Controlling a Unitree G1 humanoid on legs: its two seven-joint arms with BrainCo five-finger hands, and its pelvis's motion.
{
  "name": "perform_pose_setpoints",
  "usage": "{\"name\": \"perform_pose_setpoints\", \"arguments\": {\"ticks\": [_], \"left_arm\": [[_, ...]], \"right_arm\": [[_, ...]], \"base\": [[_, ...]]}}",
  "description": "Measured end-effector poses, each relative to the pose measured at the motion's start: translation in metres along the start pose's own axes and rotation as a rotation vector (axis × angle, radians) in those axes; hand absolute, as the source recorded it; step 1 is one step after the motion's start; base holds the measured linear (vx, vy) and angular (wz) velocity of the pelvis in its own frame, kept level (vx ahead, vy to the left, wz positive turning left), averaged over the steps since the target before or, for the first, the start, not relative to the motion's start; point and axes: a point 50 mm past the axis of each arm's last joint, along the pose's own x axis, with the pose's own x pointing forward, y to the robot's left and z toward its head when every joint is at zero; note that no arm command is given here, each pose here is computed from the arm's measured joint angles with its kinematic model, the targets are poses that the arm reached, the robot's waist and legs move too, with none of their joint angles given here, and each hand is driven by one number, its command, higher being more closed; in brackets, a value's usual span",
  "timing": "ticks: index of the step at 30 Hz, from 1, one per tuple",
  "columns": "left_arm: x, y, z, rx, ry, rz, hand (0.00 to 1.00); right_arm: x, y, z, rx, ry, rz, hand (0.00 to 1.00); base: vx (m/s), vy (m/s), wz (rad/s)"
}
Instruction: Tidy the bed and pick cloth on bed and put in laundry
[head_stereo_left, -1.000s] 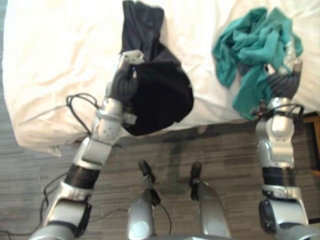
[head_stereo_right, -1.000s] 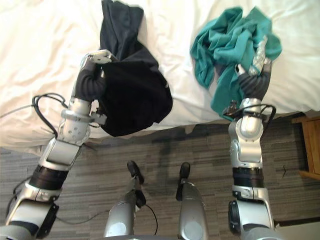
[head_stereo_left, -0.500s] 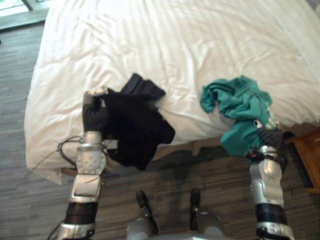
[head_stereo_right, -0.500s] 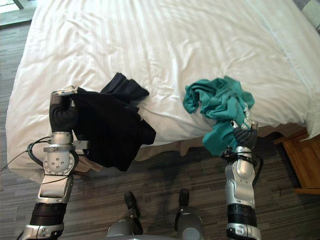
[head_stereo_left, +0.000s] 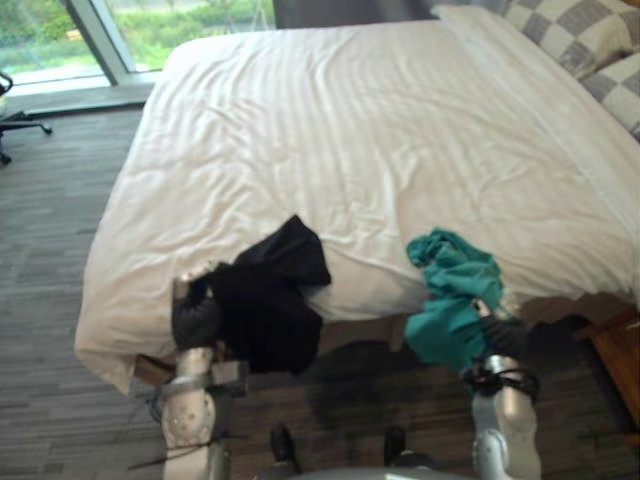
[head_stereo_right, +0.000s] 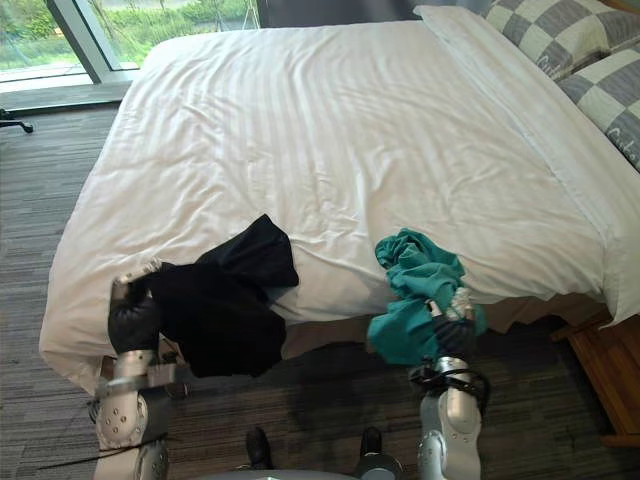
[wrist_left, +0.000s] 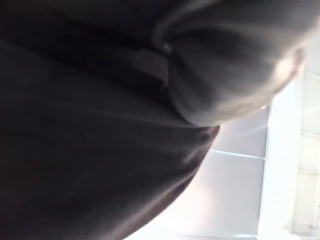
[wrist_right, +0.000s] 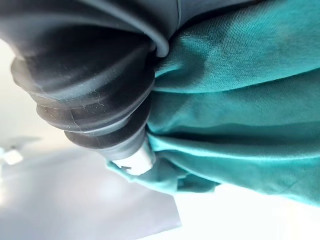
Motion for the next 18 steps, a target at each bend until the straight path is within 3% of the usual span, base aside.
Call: {"name": "perform_pose_setpoints", "arguments": {"ticks": [6,11,18], "left_arm": [[-0.024,0.004,-0.047,-0.114,0.254,0.071,1.0],[-0.028,0.007,-0.079,-0.078,0.397,0.074,1.0],[-0.029,0.007,-0.082,-0.038,0.421,0.059,1.0]], "right_arm": [[-0.014,0.02,-0.034,-0.012,0.17,0.106,1.0],[-0.008,0.008,-0.049,-0.16,0.233,0.093,1.0],[-0.016,0.003,-0.067,-0.191,0.331,0.058,1.0]], "base": [[-0.01,0.018,0.62],[0.09,0.084,1.45],[0.08,0.03,1.1]]}}
